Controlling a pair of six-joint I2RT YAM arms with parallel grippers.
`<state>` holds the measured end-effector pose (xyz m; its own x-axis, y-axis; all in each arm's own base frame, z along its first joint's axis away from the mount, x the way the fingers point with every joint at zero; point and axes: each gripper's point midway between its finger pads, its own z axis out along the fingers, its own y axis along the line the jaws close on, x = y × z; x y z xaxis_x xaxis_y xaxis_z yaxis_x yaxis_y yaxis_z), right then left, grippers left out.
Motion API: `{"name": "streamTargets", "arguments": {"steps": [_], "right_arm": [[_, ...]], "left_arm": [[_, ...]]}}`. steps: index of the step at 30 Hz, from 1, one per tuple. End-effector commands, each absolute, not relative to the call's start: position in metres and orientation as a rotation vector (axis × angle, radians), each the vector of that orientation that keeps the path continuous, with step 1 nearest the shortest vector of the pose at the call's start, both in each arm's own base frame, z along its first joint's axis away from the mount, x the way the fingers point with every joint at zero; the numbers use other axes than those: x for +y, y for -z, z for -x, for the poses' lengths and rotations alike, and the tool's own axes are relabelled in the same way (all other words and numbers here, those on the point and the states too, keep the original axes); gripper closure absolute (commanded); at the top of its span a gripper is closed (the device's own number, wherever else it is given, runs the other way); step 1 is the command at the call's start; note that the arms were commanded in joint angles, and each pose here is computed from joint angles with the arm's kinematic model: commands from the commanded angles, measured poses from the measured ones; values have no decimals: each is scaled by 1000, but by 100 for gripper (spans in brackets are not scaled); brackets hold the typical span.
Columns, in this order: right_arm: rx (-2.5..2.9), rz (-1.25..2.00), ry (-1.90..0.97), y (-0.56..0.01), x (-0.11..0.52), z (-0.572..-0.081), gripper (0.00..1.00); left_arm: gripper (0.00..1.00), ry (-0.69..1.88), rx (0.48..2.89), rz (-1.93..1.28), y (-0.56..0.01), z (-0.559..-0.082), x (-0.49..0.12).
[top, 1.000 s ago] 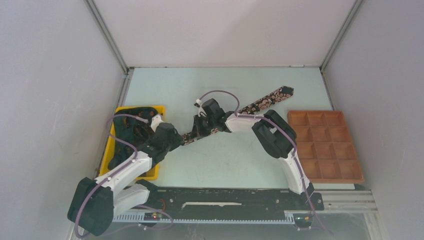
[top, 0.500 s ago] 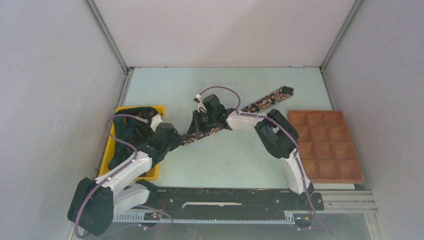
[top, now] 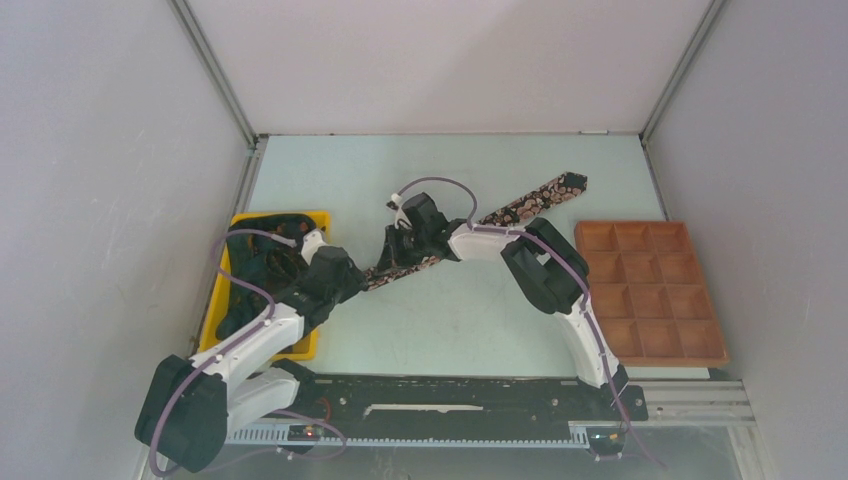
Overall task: Roll the ties
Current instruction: Roll the tie at the center of the board.
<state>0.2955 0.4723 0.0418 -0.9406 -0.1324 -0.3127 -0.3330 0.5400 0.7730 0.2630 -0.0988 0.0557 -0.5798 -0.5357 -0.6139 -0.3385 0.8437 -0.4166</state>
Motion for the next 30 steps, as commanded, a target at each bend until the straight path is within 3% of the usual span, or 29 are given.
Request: {"name": "streamTargets", "arguments": {"steps": [1, 30], "right_arm": [[2554, 408, -1324, -31, 469, -296, 98], [2589, 383, -1321, -9, 458, -293, 100]], "left_arm": [[49, 350, 2199, 647, -62, -270, -99], [57, 362, 2296, 659, -26, -277, -114]]}}
